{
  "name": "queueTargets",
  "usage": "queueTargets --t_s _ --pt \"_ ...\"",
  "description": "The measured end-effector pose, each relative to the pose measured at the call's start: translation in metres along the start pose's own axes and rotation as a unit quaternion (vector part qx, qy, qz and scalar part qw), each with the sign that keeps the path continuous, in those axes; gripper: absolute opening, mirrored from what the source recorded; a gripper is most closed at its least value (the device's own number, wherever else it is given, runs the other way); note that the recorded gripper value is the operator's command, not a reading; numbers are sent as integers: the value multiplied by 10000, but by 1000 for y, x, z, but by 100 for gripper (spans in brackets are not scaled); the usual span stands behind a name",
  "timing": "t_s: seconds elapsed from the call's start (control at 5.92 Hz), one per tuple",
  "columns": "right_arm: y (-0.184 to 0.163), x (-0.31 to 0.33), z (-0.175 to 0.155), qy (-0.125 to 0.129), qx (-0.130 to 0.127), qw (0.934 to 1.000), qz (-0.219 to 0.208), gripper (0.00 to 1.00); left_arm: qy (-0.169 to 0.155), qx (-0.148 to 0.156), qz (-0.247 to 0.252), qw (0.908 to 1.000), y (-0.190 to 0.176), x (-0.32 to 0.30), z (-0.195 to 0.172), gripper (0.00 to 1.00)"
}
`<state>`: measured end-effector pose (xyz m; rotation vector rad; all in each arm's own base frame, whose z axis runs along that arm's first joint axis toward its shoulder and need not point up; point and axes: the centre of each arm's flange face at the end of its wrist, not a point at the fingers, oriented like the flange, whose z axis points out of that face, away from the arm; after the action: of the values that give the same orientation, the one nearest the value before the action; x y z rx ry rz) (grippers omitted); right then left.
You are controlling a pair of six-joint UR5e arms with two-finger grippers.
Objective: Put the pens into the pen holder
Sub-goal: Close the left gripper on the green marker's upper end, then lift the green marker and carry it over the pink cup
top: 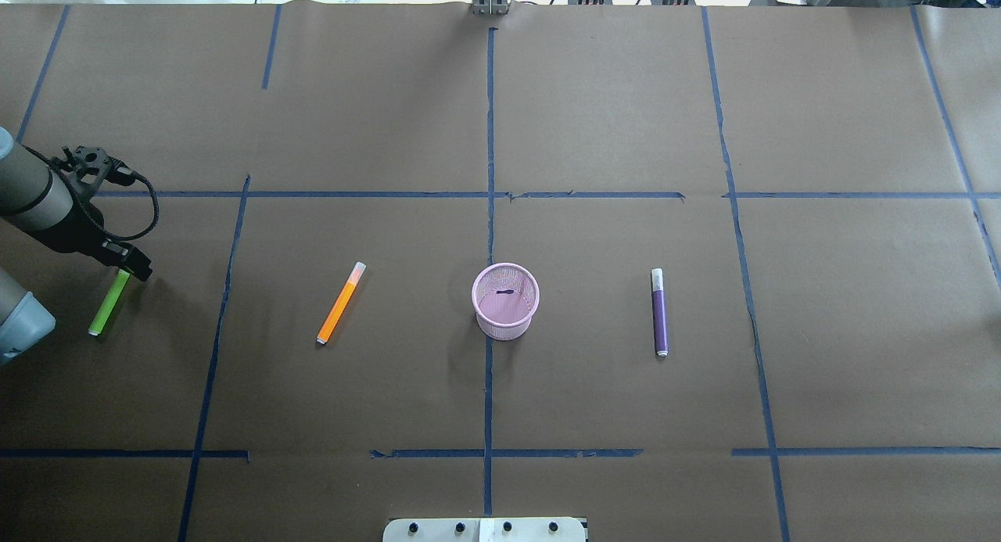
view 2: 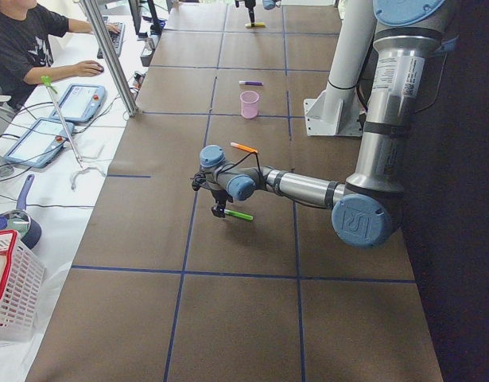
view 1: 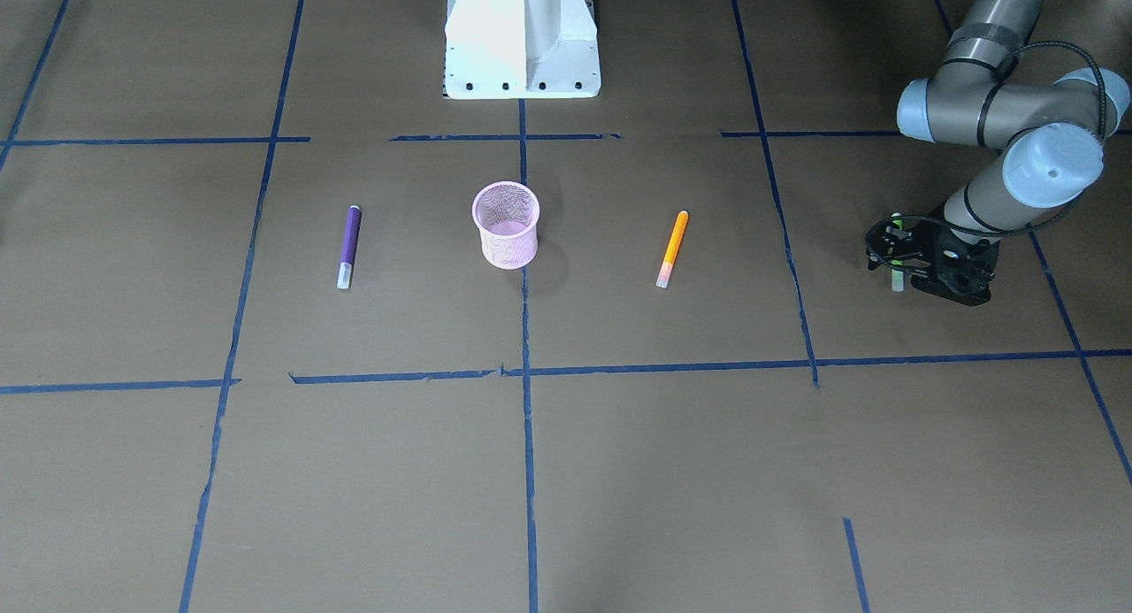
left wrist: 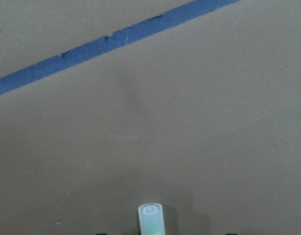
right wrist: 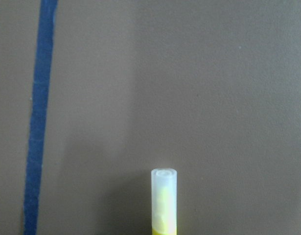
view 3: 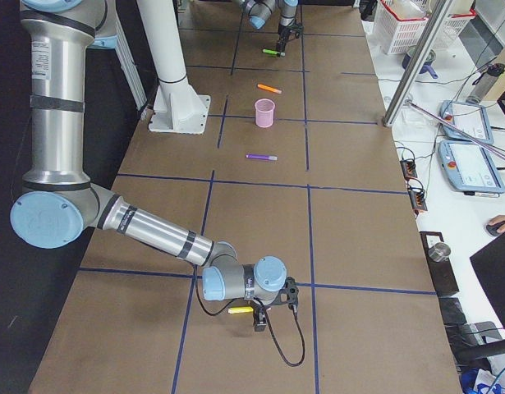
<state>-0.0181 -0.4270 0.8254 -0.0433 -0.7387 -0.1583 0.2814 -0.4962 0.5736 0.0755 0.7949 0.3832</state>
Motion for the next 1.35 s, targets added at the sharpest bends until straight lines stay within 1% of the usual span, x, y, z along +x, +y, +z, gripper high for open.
queueTargets --t_s 0.17,0.51,1.01,1.18,1.35 --pt "0 -1 0 -4 -3 10000 22 100 -6 -10 -9 10000 0 -1 1 57" --pt "-1 -2 1 -6 -8 10000 53 100 -12 -25 -23 10000 1 -2 2 10" --pt "-1 -2 1 -6 -15 10000 53 100 6 -1 1 10000 -1 1 -1 2" --pt "-1 -2 1 -6 -14 10000 53 100 15 14 12 10000 -2 2 -2 0" --pt "-1 -2 1 -6 -14 10000 50 100 59 100 74 9999 -4 9 -12 0"
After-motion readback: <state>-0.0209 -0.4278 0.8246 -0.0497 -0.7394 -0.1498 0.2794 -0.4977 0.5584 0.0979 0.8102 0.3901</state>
